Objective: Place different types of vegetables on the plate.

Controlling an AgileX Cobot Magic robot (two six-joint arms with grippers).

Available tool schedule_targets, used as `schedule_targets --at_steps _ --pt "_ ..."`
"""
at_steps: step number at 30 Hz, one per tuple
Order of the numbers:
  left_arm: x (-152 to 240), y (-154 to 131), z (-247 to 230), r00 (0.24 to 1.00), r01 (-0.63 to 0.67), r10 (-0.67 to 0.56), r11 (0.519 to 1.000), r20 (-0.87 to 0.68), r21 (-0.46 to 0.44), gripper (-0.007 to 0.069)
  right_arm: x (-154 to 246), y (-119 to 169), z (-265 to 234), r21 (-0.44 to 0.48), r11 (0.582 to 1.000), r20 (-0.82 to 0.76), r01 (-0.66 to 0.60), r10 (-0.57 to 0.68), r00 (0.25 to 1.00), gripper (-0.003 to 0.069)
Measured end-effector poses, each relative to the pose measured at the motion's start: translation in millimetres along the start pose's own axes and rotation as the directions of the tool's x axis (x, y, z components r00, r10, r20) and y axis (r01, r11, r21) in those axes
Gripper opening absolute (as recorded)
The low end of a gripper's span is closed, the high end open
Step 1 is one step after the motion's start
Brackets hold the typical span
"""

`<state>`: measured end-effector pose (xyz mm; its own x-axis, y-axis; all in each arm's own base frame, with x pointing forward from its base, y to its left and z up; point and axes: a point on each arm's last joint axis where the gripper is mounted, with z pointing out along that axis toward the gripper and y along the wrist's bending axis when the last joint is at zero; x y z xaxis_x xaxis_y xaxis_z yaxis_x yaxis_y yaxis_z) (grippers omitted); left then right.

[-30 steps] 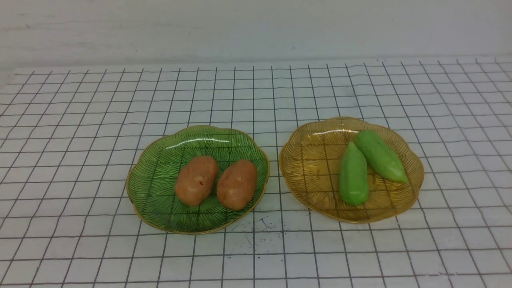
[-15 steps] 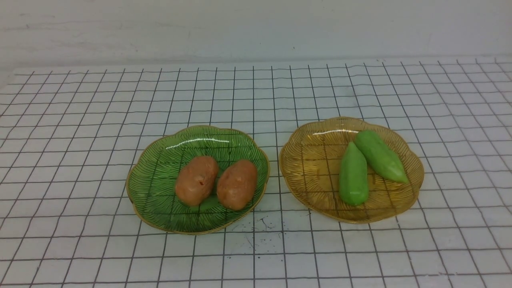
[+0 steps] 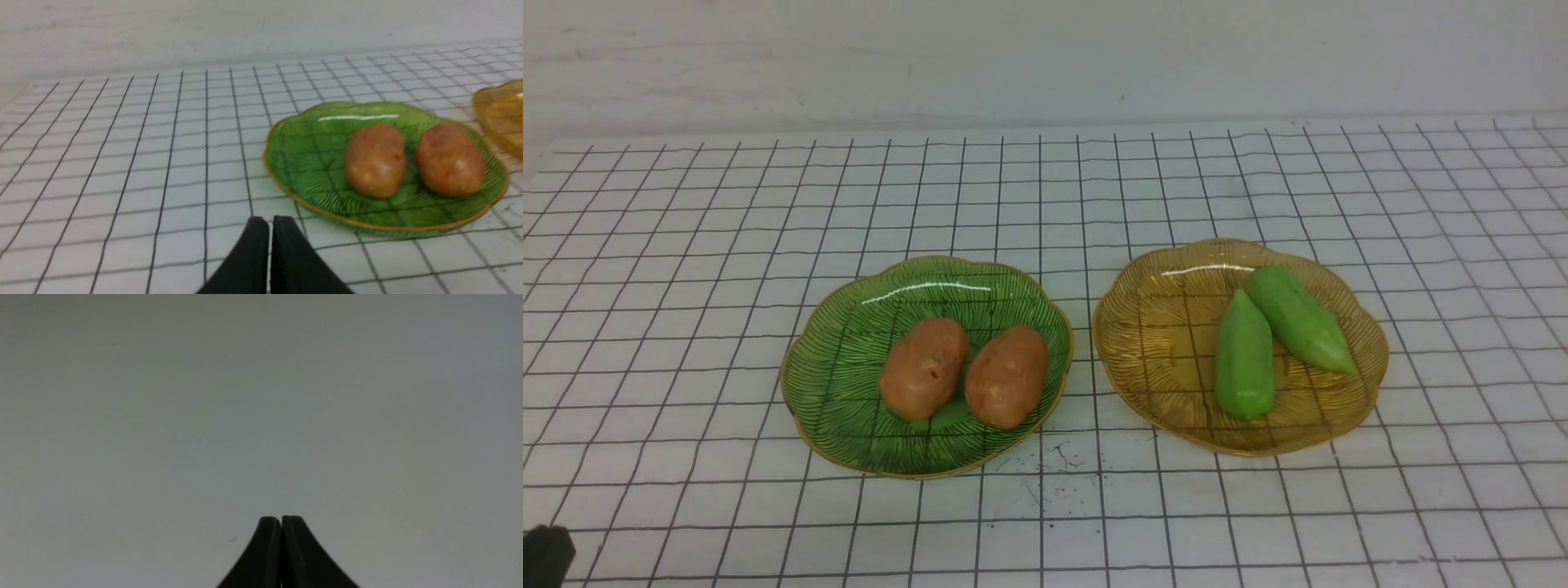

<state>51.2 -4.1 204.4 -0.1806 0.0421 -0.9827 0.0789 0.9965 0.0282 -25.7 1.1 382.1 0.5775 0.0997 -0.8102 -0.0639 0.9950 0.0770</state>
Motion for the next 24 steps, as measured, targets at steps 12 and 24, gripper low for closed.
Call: schedule_targets --at_steps 12,24 --pt "33 2 7 0.992 -0.017 0.012 0.999 -0.122 -0.042 -0.0007 0 0 0 0.000 1.000 0.000 0.000 0.000 1.000 -0.0014" --pt "33 2 7 0.992 -0.017 0.011 0.999 -0.123 -0.043 -0.0007 0 0 0 0.000 1.000 0.000 0.000 0.000 1.000 -0.0014"
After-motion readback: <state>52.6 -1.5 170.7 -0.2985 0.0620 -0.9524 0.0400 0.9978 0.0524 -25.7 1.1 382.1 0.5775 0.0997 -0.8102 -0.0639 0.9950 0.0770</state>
